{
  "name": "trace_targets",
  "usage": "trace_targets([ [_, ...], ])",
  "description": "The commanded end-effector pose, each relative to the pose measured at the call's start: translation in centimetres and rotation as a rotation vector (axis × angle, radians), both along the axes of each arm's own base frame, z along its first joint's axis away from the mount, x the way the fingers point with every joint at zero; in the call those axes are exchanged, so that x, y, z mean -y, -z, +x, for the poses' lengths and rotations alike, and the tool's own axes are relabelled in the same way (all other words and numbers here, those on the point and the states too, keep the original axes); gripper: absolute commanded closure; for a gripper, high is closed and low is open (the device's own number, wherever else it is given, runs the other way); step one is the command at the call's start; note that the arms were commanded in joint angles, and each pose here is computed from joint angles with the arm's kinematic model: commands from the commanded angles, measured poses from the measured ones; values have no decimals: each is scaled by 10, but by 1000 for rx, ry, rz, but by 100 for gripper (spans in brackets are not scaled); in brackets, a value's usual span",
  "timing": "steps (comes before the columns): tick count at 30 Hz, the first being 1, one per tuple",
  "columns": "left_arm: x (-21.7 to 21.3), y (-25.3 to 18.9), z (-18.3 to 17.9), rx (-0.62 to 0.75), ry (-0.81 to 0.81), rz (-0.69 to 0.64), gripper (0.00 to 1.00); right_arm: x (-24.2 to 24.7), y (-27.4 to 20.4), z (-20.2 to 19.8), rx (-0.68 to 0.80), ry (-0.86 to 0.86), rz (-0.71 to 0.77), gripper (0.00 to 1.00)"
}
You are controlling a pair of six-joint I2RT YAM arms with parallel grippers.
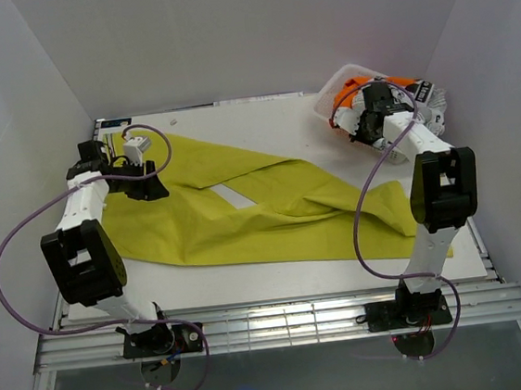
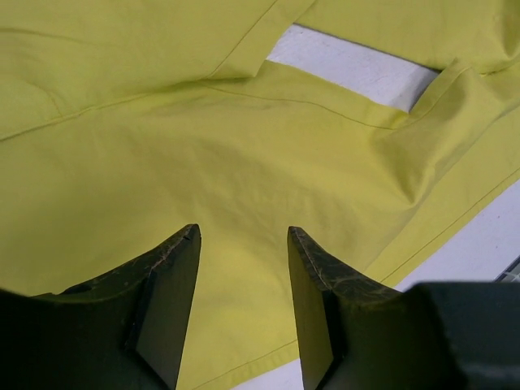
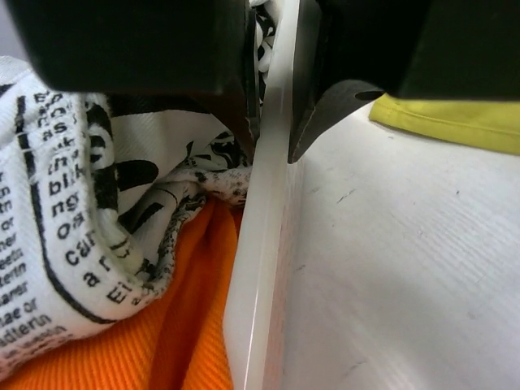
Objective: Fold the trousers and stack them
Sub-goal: Flatten the trousers out
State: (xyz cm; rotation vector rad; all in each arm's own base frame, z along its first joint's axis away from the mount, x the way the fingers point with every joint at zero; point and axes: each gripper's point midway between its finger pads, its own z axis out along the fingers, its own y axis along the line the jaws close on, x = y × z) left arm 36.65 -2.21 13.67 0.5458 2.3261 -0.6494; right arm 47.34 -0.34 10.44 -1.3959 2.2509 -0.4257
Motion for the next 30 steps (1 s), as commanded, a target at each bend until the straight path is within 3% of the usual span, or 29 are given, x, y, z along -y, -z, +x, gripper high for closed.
trace_targets([
  [1,-4,-11,5,17,-8,-61,43,0,-14,15,68,-312,-77,92],
  [4,-10,-7,7,9,-19,-55,43,14,-26,43,190,-399,-143,92],
  [8,-14,-2,10,-1,-25,-55,43,49,-52,109,289,-327,-189,92],
  [13,-17,1,13,-10,-38,-45,40,70,-73,148,351,-204,-225,59],
  [16,-20,1,14,-10,-47,-28,36,67,-69,118,302,-177,-165,22],
  [17,-21,1,14,-11,-48,-30,36,65,-95,104,336,-176,-154,11],
  [19,-20,1,13,-15,-47,-32,35,65,-86,72,288,-147,-92,10],
  [20,-20,0,13,-17,-47,-36,35,61,-112,58,320,-147,-46,9],
  [23,-18,-2,11,-22,-46,-48,35,49,-120,-2,174,-97,146,11],
  [27,-18,-1,11,-26,-48,-49,35,13,-88,-101,-156,-91,352,15],
  [30,-18,-1,11,-37,-52,-58,35,5,-48,-161,-362,-72,385,18],
])
